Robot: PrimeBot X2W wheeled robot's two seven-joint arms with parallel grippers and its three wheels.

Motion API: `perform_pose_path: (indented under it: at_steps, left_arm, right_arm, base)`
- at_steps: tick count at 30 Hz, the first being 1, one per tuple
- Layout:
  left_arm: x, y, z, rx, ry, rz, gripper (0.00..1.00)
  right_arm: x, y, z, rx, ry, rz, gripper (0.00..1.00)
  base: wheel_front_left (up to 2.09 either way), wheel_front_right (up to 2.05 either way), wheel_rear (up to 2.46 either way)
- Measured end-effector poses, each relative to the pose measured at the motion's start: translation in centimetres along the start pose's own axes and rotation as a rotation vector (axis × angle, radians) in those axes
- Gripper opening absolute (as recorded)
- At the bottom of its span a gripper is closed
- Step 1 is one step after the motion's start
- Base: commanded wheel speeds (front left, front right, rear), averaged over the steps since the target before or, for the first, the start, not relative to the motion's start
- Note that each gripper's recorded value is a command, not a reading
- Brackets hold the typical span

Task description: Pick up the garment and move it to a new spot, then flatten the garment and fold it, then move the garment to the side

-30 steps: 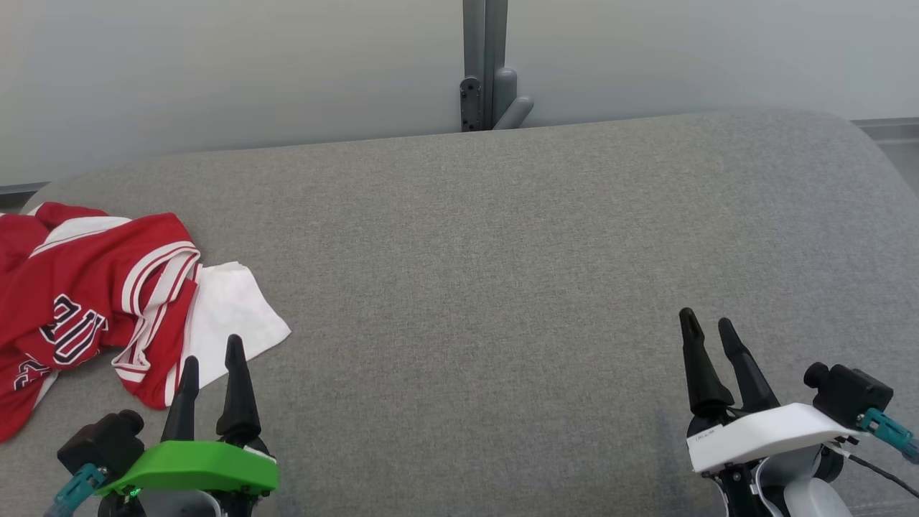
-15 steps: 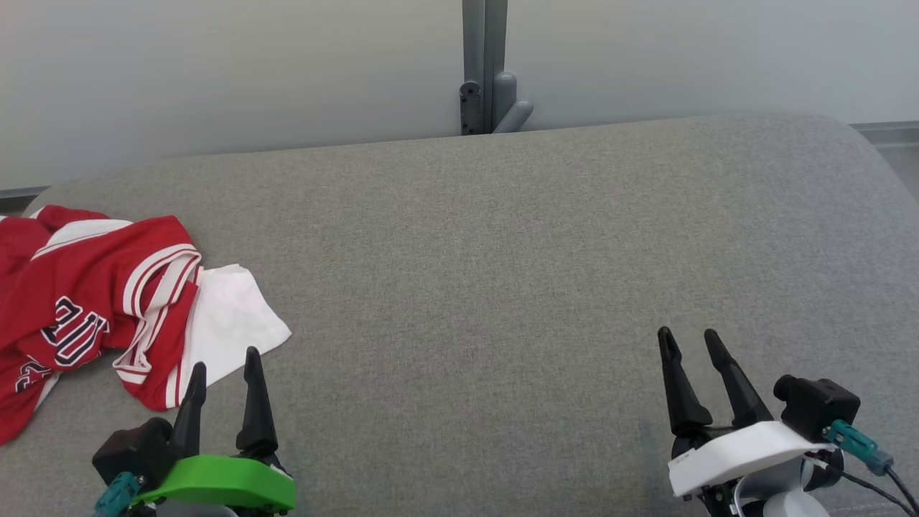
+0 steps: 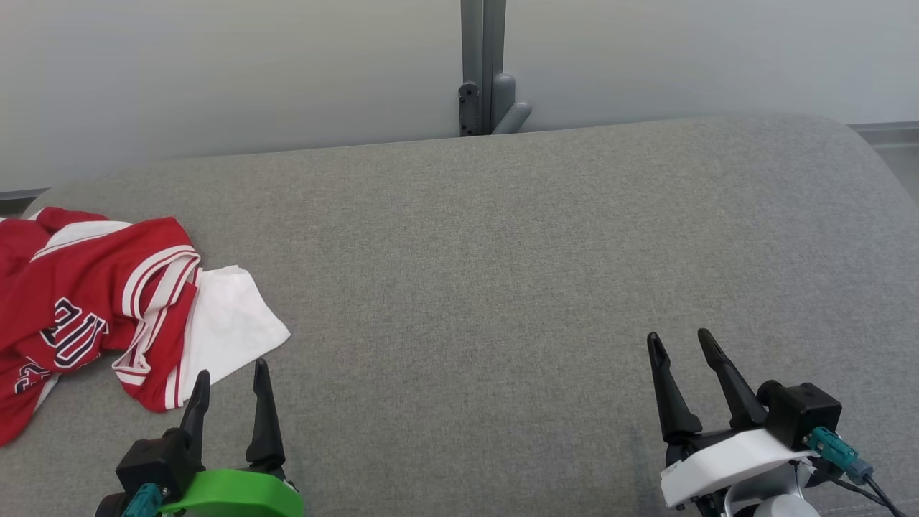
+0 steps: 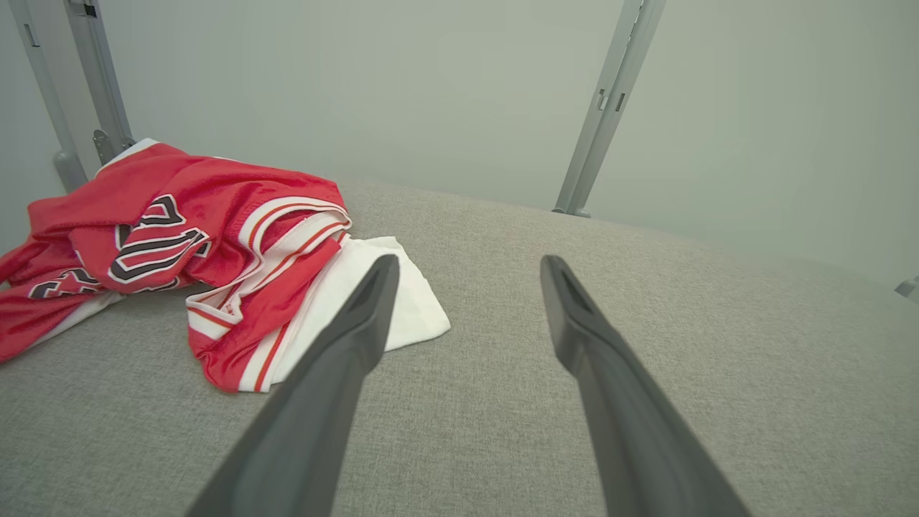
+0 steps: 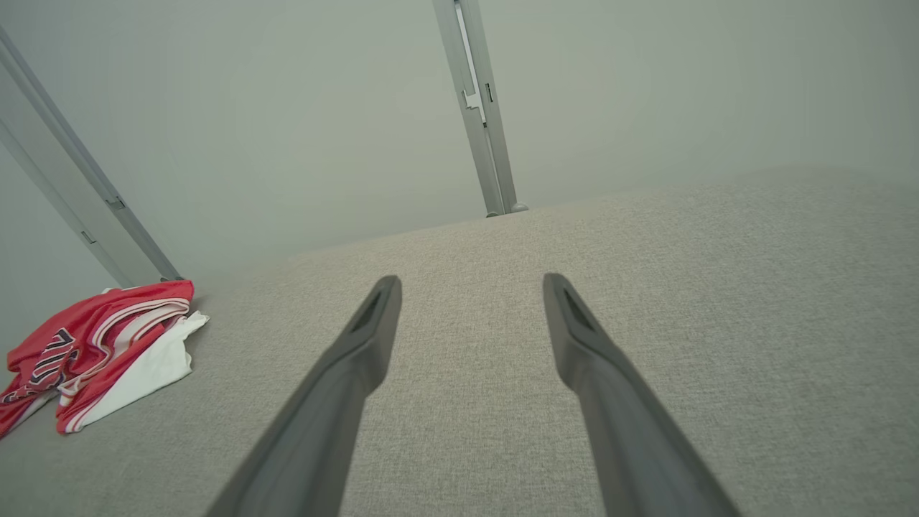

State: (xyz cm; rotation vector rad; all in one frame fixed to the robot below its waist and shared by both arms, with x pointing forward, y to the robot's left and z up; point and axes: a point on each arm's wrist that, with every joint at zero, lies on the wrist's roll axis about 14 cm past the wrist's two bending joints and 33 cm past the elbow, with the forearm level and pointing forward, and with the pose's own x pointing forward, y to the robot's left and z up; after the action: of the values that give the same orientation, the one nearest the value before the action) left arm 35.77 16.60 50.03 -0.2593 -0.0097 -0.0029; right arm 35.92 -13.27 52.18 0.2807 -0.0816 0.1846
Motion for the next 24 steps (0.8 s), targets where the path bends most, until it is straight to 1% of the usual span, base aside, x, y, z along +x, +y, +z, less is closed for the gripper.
perform_pose_path:
  at_steps: [9,24]
  left_arm:
    - [-0.17,-0.03,0.12,0.056,-0.017,-0.007,1.0]
    - [-0.38,-0.02,0.07,0.112,-0.033,-0.02,1.0]
  right_arm:
    - [0.04,0.52,0.3,-0.075,-0.013,0.025,1.0]
    - [-0.05,0.91,0.75,-0.195,-0.034,0.052,1.0]
  base:
    - [0.0,0.0,0.0]
    - [0.0,0.0,0.0]
